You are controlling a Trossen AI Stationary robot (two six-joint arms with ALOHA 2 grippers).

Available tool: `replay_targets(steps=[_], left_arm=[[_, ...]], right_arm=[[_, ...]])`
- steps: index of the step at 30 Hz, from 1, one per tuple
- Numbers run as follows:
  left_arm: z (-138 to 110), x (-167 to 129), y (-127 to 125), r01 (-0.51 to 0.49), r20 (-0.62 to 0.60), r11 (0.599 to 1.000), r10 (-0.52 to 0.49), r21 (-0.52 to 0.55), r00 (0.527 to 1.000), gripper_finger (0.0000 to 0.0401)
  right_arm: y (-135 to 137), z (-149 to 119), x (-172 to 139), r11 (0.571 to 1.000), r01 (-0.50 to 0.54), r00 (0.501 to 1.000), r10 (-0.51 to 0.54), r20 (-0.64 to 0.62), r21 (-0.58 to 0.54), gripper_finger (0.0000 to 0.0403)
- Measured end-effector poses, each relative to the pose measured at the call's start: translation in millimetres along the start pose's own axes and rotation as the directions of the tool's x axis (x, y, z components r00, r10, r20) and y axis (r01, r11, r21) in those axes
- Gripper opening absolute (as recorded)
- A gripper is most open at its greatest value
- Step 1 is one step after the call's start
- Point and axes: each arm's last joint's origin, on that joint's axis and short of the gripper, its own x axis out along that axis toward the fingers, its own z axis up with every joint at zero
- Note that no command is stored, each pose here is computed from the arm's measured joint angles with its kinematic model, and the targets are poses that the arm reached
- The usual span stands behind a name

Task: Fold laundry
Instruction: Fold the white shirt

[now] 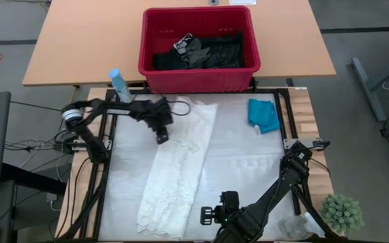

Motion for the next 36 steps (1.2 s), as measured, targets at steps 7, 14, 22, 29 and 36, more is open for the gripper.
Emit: replay_targets(steps=[7,14,22,29,36], left_arm=[[-50.4,-26.4,-12.3,-0.052,0.035,0.986,0.058,-0.156,0.998,0.0],[-54.2,-80.2,-31.6,0.0,0.291,0.979,0.06,-0.203,0.955,0.0],[-60.6,-100.4,-91.2,0.21,0.356,0.958,-0.268,0.193,0.895,0.0],[-66.6,-78.9,-160.0,0.178,0.311,0.89,-0.325,0.419,0.893,0.0],[-70.0,-35.8,-192.6,0.21,0.182,0.807,-0.362,0.552,0.914,0.0]], right_arm=[[0.2,0.1,0.1,0.999,-0.003,1.0,0.003,0.002,-0.039,0.0016],[0.4,0.0,0.1,0.998,-0.005,1.0,0.005,0.001,-0.065,0.0016],[0.4,0.1,0.1,0.996,-0.005,1.0,0.005,0.003,-0.092,0.0016],[0.6,0.5,0.3,0.996,-0.004,1.0,0.005,0.005,-0.092,0.0016],[1.1,0.3,0.5,0.996,-0.006,1.0,0.006,-0.001,-0.089,0.0016]])
